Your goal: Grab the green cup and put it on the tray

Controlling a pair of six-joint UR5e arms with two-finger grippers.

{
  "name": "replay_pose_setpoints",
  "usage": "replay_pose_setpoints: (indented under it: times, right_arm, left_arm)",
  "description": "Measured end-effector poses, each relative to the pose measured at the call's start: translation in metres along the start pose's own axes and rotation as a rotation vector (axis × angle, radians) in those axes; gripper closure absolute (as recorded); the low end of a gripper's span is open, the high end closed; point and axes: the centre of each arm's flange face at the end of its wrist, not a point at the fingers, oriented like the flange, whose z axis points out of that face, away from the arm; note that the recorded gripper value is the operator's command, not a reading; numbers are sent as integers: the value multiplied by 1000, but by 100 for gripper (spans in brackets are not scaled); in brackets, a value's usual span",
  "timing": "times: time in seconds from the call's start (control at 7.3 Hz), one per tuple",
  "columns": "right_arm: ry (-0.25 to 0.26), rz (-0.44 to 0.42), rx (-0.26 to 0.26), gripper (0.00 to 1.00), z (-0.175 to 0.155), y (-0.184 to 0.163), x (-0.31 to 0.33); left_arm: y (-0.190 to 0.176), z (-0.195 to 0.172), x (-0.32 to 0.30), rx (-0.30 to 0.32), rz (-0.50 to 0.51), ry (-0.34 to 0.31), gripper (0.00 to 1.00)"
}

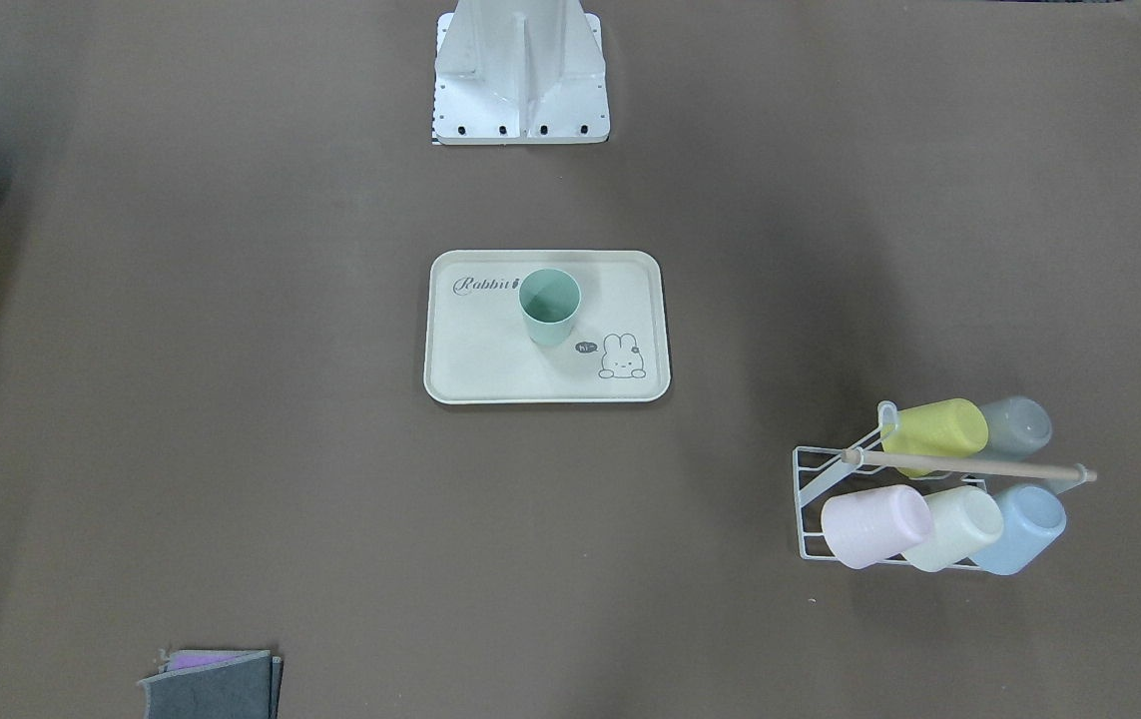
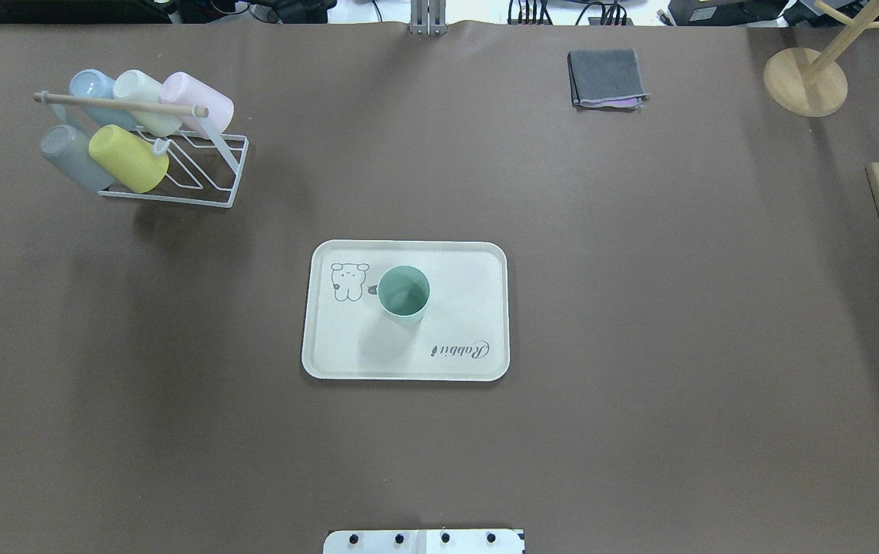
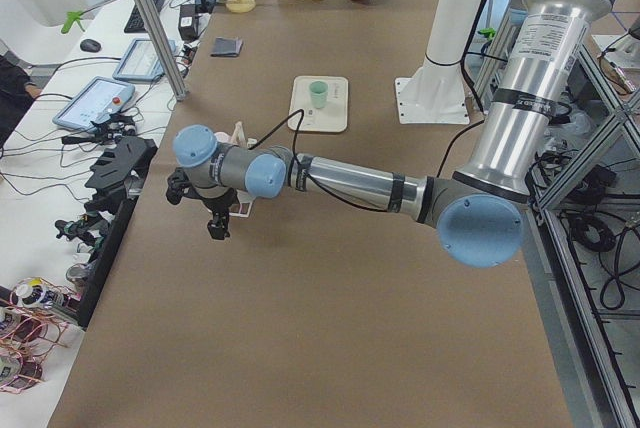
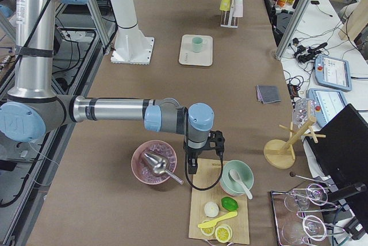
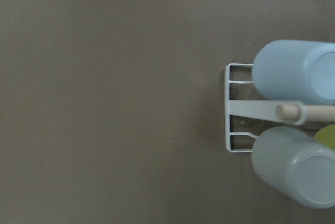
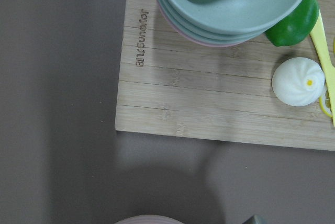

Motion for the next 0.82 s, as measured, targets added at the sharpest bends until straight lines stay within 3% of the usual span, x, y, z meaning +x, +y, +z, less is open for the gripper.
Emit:
replay_pose_setpoints:
  times: [0.27,0.82]
  right_arm:
    - [-1,0,0,0,0,0,0]
    - [0,-2,2,0,-1,0,-1]
  left_arm:
    - [55,20,-74,-40,-30,-66,1]
    - [106,-23,-149,25,-146,-75,2]
